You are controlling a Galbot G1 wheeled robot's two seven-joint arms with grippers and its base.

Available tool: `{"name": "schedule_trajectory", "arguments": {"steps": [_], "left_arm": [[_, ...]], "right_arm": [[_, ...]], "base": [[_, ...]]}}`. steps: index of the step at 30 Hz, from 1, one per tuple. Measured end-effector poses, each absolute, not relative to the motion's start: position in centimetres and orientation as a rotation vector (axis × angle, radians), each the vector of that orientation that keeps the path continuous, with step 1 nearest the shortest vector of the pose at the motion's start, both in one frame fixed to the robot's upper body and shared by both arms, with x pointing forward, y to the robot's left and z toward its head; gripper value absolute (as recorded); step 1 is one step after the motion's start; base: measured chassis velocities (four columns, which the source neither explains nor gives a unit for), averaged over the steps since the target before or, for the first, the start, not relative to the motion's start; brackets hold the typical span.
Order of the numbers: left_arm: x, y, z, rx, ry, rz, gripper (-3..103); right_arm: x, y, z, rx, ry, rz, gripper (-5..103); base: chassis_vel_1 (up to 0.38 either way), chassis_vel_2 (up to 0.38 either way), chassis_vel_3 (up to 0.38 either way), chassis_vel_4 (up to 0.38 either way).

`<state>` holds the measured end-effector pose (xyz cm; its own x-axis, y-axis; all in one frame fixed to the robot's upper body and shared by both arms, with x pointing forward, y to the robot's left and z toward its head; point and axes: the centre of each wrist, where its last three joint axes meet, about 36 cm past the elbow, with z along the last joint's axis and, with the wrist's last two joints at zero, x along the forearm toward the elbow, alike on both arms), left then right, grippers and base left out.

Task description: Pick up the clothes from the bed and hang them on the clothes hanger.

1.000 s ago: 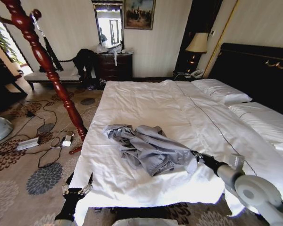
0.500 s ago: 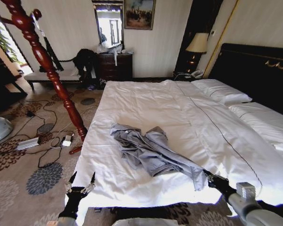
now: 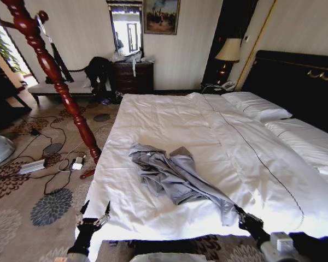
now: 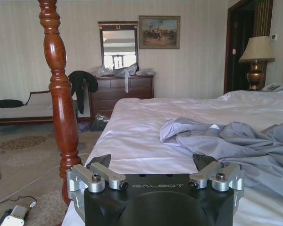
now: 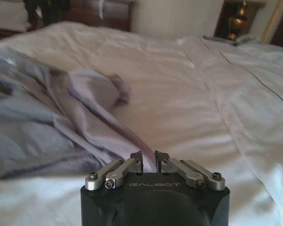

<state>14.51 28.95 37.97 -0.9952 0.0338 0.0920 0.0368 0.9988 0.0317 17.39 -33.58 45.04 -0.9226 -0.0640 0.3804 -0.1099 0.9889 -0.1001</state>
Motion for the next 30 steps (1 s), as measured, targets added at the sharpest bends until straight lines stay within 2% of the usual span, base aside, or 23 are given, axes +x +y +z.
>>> {"name": "schedule_trajectory", "arguments": {"steps": [3, 7, 9, 10, 11, 12, 13, 15, 17, 18, 21, 22, 23, 27, 30], "left_arm": [[14.4, 29.0, 37.8, -0.050, -3.042, -0.051, 99], [14.3, 28.8, 37.6, -0.057, -3.030, -0.051, 99], [14.4, 28.6, 37.7, -0.059, -3.030, -0.053, 99], [14.4, 28.6, 37.7, -0.059, -3.030, -0.054, 99], [14.5, 28.4, 37.9, -0.063, -3.029, -0.059, 99], [14.5, 28.4, 37.9, -0.065, -3.028, -0.061, 99], [14.5, 28.4, 37.9, -0.065, -3.028, -0.061, 99], [14.3, 28.4, 37.5, -0.069, -3.015, -0.074, 96], [14.2, 28.4, 37.3, -0.072, -3.007, -0.080, 98], [14.1, 28.4, 37.1, -0.074, -3.002, -0.083, 99], [13.9, 28.1, 36.8, -0.086, -2.989, -0.090, 99], [13.9, 28.1, 36.8, -0.086, -2.989, -0.090, 99], [13.9, 27.9, 36.8, -0.089, -2.988, -0.089, 99], [14.0, 27.6, 36.6, -0.088, -2.982, -0.091, 99], [13.9, 27.6, 36.4, -0.087, -2.976, -0.093, 99]], "right_arm": [[17.7, -32.2, 46.7, 0.241, -2.812, 0.134, 22], [19.0, -31.0, 49.1, 0.368, -2.866, 0.107, 44], [19.6, -30.9, 49.4, 0.380, -2.869, 0.102, 44], [20.0, -30.9, 49.6, 0.379, -2.870, 0.096, 50], [21.9, -30.7, 50.7, 0.374, -2.857, -0.027, 55], [22.5, -30.7, 51.0, 0.363, -2.844, -0.090, 61], [22.5, -30.7, 51.0, 0.363, -2.844, -0.090, 61], [25.3, -31.1, 51.8, 0.318, -2.794, -0.253, 72], [26.6, -31.8, 51.8, 0.305, -2.795, -0.231, 72], [27.4, -32.3, 51.7, 0.301, -2.802, -0.195, 78], [31.6, -34.9, 52.0, 0.332, -2.866, 0.094, 93], [31.6, -34.9, 52.0, 0.332, -2.866, 0.094, 93], [32.9, -35.3, 52.3, 0.351, -2.874, 0.150, 98], [36.6, -35.3, 52.9, 0.400, -2.882, 0.157, 99], [41.2, -34.5, 52.7, 0.442, -2.887, 0.080, 100]], "base": [[0.000, 0.000, 0.000, 0.000], [0.000, 0.000, 0.000, 0.000], [0.000, 0.000, 0.000, 0.000], [0.000, 0.000, 0.000, 0.000], [0.000, 0.000, 0.000, 0.000], [0.000, 0.000, 0.000, 0.000], [0.000, 0.000, 0.000, 0.000], [0.000, 0.000, 0.000, 0.000], [0.000, 0.000, 0.000, 0.000], [0.000, 0.000, 0.000, 0.000], [0.000, 0.000, 0.000, 0.000], [0.000, 0.000, 0.000, 0.000], [0.000, 0.000, 0.000, 0.000], [0.000, 0.000, 0.000, 0.000], [0.000, 0.000, 0.000, 0.000]]}}
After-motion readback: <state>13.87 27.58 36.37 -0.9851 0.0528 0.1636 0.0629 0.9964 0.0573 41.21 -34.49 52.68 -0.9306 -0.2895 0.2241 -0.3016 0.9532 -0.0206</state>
